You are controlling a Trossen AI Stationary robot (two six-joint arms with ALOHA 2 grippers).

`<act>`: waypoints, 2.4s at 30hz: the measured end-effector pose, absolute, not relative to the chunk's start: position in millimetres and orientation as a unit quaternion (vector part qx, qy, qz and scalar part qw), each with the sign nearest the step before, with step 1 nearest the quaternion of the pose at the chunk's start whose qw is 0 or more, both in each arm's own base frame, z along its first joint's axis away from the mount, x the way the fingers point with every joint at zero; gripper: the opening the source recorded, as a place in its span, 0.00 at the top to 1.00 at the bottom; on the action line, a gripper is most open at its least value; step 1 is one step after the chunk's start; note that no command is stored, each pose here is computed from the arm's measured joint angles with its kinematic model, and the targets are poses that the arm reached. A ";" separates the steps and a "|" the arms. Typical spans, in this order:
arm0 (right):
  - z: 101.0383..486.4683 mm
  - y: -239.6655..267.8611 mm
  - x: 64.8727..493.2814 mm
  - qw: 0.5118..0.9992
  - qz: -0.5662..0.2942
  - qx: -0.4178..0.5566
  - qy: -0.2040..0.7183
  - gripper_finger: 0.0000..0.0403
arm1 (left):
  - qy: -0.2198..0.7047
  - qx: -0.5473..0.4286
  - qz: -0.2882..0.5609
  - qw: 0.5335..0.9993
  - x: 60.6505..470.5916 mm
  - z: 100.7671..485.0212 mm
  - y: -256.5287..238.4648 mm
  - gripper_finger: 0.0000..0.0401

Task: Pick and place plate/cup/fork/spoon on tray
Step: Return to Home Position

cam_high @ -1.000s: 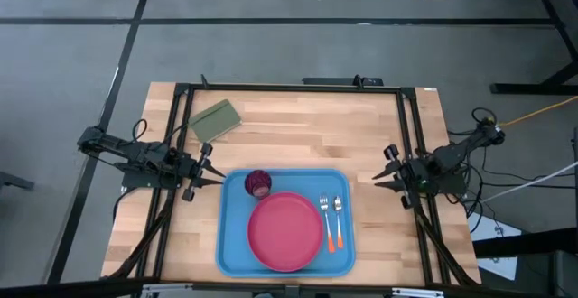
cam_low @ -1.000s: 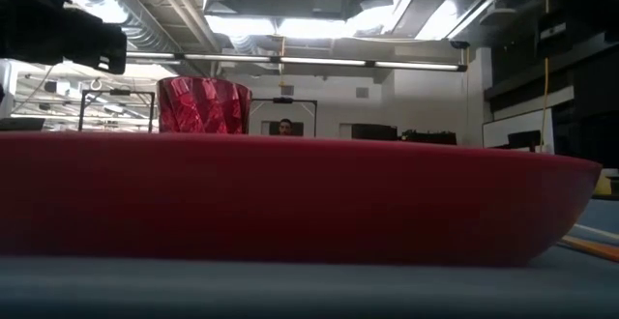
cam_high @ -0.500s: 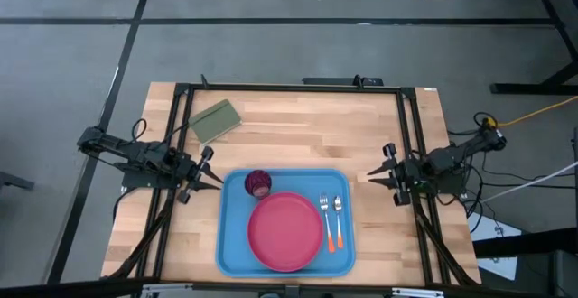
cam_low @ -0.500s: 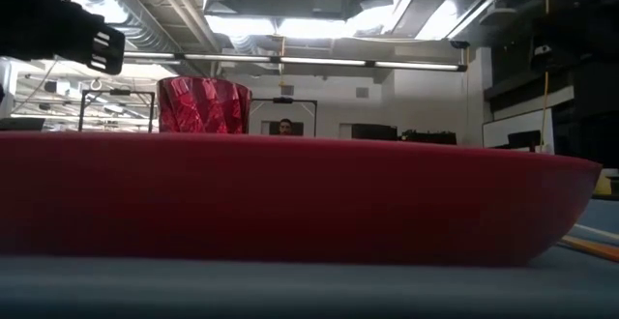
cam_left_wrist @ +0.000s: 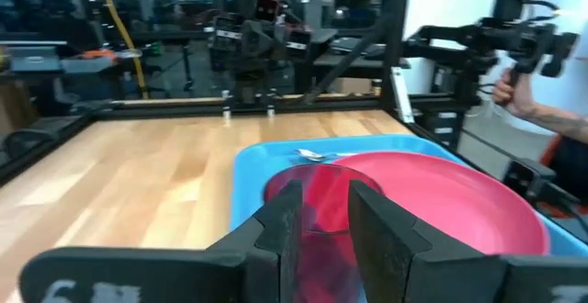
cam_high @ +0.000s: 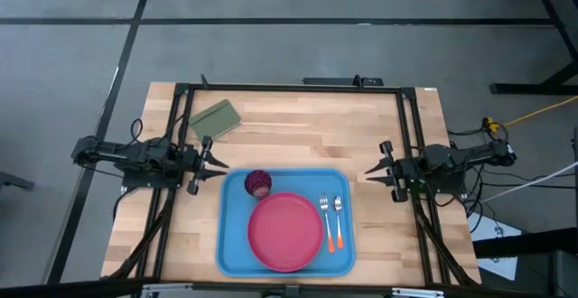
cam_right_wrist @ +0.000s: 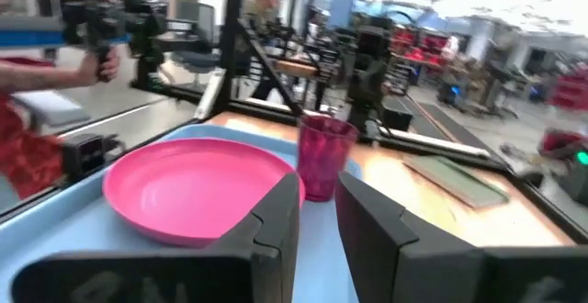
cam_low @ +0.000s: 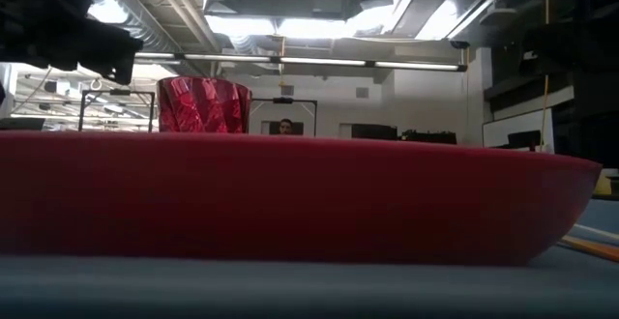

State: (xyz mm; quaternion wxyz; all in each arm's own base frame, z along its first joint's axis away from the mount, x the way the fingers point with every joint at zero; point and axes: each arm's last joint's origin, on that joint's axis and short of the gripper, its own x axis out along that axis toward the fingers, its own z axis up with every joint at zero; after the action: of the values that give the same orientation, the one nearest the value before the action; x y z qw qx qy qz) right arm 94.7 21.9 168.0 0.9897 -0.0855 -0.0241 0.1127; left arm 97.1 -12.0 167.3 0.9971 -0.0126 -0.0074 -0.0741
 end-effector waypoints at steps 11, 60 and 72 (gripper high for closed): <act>158.3 18.5 102.3 0.993 0.099 -0.057 0.040 0.80 | 0.005 -0.019 -0.063 0.998 98.8 165.4 -9.5 0.79; 169.3 8.4 96.7 0.999 0.035 0.023 -0.018 0.80 | 0.005 0.006 -0.020 1.000 99.0 164.9 -7.0 0.79; 168.5 1.4 97.1 1.000 0.010 0.022 -0.014 0.80 | 0.005 0.006 -0.021 1.000 99.0 165.0 -7.0 0.79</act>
State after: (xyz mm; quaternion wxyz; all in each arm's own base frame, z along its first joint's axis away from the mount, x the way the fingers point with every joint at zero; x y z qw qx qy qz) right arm 97.1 1.4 168.5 0.9996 0.0224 -0.0138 0.0100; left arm 99.0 -7.0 165.0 0.9998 0.0059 0.0046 -0.0205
